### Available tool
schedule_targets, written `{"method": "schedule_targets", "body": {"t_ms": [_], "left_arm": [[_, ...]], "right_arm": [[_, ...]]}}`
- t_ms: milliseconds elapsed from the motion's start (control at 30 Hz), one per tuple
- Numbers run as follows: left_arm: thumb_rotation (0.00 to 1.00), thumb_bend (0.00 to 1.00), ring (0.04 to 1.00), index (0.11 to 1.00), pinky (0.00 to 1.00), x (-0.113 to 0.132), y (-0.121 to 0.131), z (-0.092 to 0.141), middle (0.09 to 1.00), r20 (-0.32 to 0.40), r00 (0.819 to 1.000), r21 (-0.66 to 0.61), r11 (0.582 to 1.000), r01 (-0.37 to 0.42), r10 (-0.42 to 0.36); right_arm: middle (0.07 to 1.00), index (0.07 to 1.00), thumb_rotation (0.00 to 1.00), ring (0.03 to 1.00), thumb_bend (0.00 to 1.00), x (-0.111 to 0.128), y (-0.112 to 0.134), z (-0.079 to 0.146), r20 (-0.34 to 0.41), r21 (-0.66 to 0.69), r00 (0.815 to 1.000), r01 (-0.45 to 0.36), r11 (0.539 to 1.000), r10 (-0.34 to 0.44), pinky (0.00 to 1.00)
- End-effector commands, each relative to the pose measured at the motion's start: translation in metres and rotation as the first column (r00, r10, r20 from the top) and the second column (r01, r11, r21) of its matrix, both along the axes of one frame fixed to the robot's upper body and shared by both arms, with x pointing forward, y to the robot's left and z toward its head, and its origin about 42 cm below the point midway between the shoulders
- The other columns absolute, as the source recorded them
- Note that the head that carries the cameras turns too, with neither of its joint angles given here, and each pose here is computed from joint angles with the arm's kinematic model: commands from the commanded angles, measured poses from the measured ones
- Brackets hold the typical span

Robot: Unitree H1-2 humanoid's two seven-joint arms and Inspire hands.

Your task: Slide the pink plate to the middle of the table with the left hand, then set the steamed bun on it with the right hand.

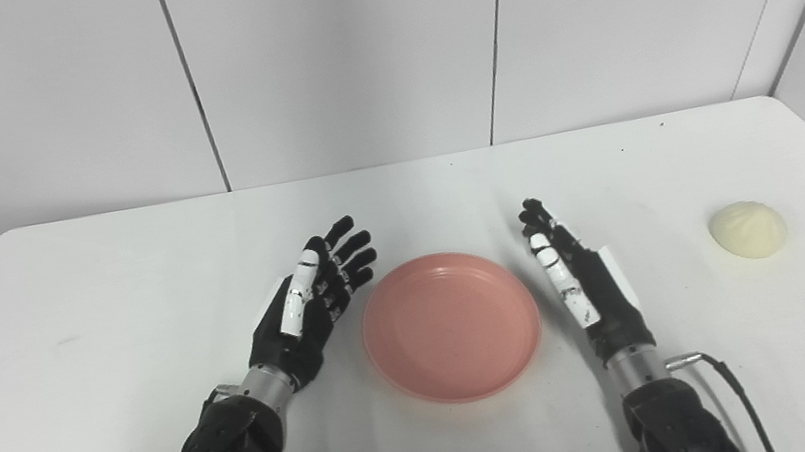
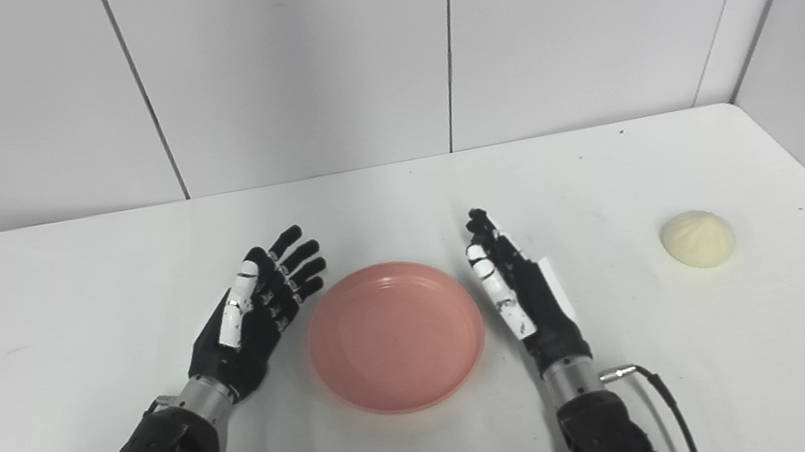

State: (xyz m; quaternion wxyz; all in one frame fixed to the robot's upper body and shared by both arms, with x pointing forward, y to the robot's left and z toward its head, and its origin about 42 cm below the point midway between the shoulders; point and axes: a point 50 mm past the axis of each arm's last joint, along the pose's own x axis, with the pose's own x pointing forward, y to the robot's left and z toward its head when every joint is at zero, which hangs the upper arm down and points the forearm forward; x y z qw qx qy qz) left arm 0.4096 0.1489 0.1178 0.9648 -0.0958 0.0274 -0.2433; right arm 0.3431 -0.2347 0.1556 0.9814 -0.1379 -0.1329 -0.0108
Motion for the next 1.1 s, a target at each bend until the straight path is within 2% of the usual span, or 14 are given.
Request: {"method": "schedule_targets", "body": {"t_ms": [0, 67, 200, 333, 467, 567, 600, 633, 767, 800, 867, 1067], "left_arm": [[1.0, 0.5, 0.901, 0.915, 0.92, -0.024, 0.028, -0.054, 0.91, -0.194, 0.978, 0.094, 0.994, -0.057, 0.074], [1.0, 0.5, 0.901, 0.915, 0.92, -0.023, 0.03, -0.055, 0.91, -0.19, 0.979, 0.097, 0.994, -0.055, 0.072], [1.0, 0.5, 0.901, 0.911, 0.92, -0.021, 0.037, -0.06, 0.909, -0.185, 0.98, 0.107, 0.993, -0.052, 0.071], [1.0, 0.51, 0.893, 0.905, 0.91, -0.019, 0.044, -0.065, 0.903, -0.185, 0.98, 0.106, 0.993, -0.057, 0.076], [1.0, 0.51, 0.887, 0.9, 0.9, -0.018, 0.053, -0.069, 0.899, -0.188, 0.979, 0.103, 0.993, -0.055, 0.073], [1.0, 0.52, 0.885, 0.898, 0.9, -0.017, 0.061, -0.074, 0.898, -0.188, 0.98, 0.102, 0.993, -0.05, 0.068], [1.0, 0.53, 0.883, 0.896, 0.9, -0.016, 0.063, -0.075, 0.896, -0.189, 0.98, 0.102, 0.994, -0.049, 0.068], [1.0, 0.53, 0.883, 0.896, 0.9, -0.016, 0.066, -0.076, 0.896, -0.192, 0.979, 0.101, 0.994, -0.05, 0.069], [1.0, 0.54, 0.875, 0.885, 0.88, -0.014, 0.075, -0.082, 0.886, -0.205, 0.976, 0.097, 0.994, -0.051, 0.07], [1.0, 0.55, 0.871, 0.879, 0.87, -0.013, 0.077, -0.083, 0.882, -0.207, 0.976, 0.096, 0.994, -0.051, 0.07], [1.0, 0.55, 0.869, 0.875, 0.87, -0.012, 0.081, -0.085, 0.88, -0.212, 0.975, 0.095, 0.994, -0.049, 0.069], [0.98, 0.56, 0.856, 0.866, 0.86, -0.01, 0.089, -0.09, 0.87, -0.211, 0.975, 0.094, 0.994, -0.047, 0.066]], "right_arm": [[0.89, 0.898, 1.0, 0.869, 0.39, 0.007, -0.004, 0.044, 0.214, -0.066, 0.977, 0.026, 0.997, -0.012, 0.89], [0.882, 0.883, 1.0, 0.861, 0.41, 0.006, -0.011, 0.058, 0.287, -0.104, 0.958, 0.053, 0.993, -0.021, 0.86], [0.847, 0.845, 1.0, 0.815, 0.44, 0.004, -0.024, 0.085, 0.395, -0.201, 0.915, 0.169, 0.965, -0.078, 0.75], [0.836, 0.849, 1.0, 0.772, 0.48, -0.006, -0.03, 0.109, 0.44, -0.308, 0.89, 0.272, 0.912, -0.117, 0.68], [0.87, 0.875, 0.98, 0.8, 0.6, -0.017, -0.035, 0.126, 0.459, -0.372, 0.874, 0.353, 0.859, -0.16, 0.7], [0.864, 0.878, 0.94, 0.79, 0.67, -0.022, -0.039, 0.137, 0.495, -0.418, 0.848, 0.424, 0.803, -0.19, 0.68], [0.864, 0.878, 0.92, 0.783, 0.7, -0.022, -0.039, 0.138, 0.499, -0.423, 0.844, 0.435, 0.795, -0.197, 0.66], [0.864, 0.878, 0.91, 0.781, 0.71, -0.025, -0.041, 0.143, 0.503, -0.448, 0.837, 0.465, 0.764, -0.215, 0.66], [0.868, 0.878, 0.76, 0.789, 0.78, -0.032, -0.051, 0.156, 0.501, -0.503, 0.819, 0.538, 0.676, -0.28, 0.65], [0.858, 0.866, 0.7, 0.791, 0.8, -0.034, -0.054, 0.158, 0.499, -0.509, 0.816, 0.549, 0.663, -0.293, 0.66], [0.848, 0.858, 0.65, 0.786, 0.83, -0.037, -0.061, 0.161, 0.488, -0.532, 0.803, 0.584, 0.613, -0.341, 0.66], [0.841, 0.838, 0.56, 0.799, 0.84, -0.04, -0.085, 0.163, 0.427, -0.566, 0.787, 0.617, 0.547, -0.445, 0.67]]}}
